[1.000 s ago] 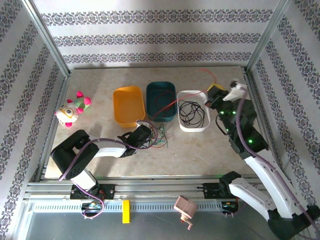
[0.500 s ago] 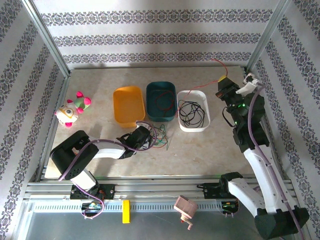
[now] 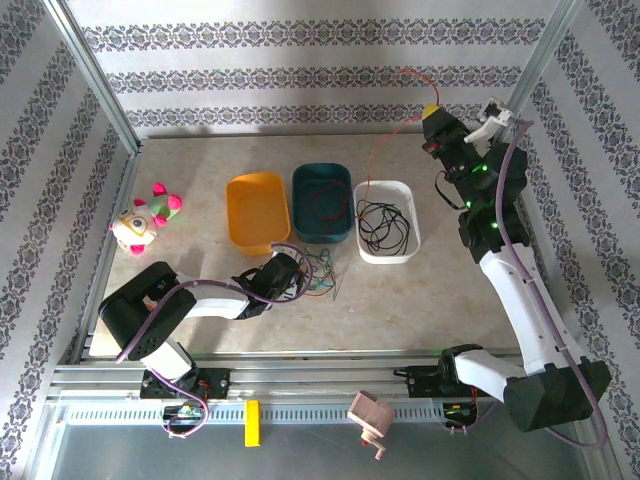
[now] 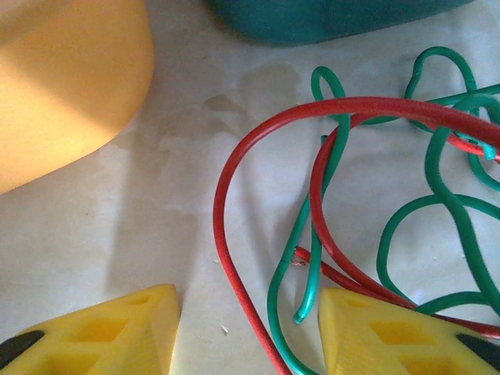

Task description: Untangle the cables

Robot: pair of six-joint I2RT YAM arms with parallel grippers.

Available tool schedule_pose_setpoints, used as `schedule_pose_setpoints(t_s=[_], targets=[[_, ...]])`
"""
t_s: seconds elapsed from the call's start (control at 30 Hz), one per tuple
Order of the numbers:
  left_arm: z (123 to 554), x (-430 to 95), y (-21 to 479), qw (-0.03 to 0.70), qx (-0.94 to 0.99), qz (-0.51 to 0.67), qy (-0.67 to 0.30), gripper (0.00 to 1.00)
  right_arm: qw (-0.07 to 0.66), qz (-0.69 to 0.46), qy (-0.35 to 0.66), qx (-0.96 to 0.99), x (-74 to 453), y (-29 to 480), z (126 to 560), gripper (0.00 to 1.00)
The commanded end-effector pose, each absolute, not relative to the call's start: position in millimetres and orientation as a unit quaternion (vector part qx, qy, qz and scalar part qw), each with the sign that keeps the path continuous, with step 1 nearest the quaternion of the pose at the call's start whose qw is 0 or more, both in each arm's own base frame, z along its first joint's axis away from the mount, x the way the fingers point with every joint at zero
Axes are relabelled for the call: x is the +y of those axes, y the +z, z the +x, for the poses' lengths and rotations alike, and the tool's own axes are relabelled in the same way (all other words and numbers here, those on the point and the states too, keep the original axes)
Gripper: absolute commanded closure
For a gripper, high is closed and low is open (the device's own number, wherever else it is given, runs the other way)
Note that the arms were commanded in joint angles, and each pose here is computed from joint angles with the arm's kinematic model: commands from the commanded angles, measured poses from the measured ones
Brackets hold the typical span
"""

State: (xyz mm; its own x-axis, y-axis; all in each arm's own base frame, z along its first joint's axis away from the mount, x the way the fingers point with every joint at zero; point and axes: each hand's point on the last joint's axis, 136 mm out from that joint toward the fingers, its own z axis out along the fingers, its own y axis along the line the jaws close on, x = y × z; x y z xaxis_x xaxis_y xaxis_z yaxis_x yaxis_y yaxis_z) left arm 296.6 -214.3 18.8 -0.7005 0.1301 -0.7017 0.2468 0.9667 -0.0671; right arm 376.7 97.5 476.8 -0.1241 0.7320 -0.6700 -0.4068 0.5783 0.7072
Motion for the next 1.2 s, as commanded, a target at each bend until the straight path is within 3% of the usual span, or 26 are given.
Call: schedule_pose_setpoints(t_s=[0.0,0.47,0.73,0.93,1.17], targets=[[289.7,-202.1,10.0,0.361,0.925,0.100,-0.059,0.50,0.663,0.110,0.478,0.566,105.7,514.6,374.3,1.00],[288.9,-199.3,10.0,0.361,0.926,0.096,-0.055,0.49,0.669,0.080,0.511,0.534,132.1,549.3,399.8,1.00],[289.4,-201.5,9.4,0.358,0.927,0.100,-0.056,0.49,0.666,0.075,0.499,0.550,142.2,536.8,413.6,1.00],[289.6,-201.9,9.3,0.357,0.927,0.101,-0.056,0.48,0.642,0.078,0.484,0.589,152.0,499.0,440.5,1.00],[289.5,-201.9,10.2,0.358,0.927,0.101,-0.055,0.46,0.552,0.105,0.452,0.693,174.9,374.1,476.3,1.00]])
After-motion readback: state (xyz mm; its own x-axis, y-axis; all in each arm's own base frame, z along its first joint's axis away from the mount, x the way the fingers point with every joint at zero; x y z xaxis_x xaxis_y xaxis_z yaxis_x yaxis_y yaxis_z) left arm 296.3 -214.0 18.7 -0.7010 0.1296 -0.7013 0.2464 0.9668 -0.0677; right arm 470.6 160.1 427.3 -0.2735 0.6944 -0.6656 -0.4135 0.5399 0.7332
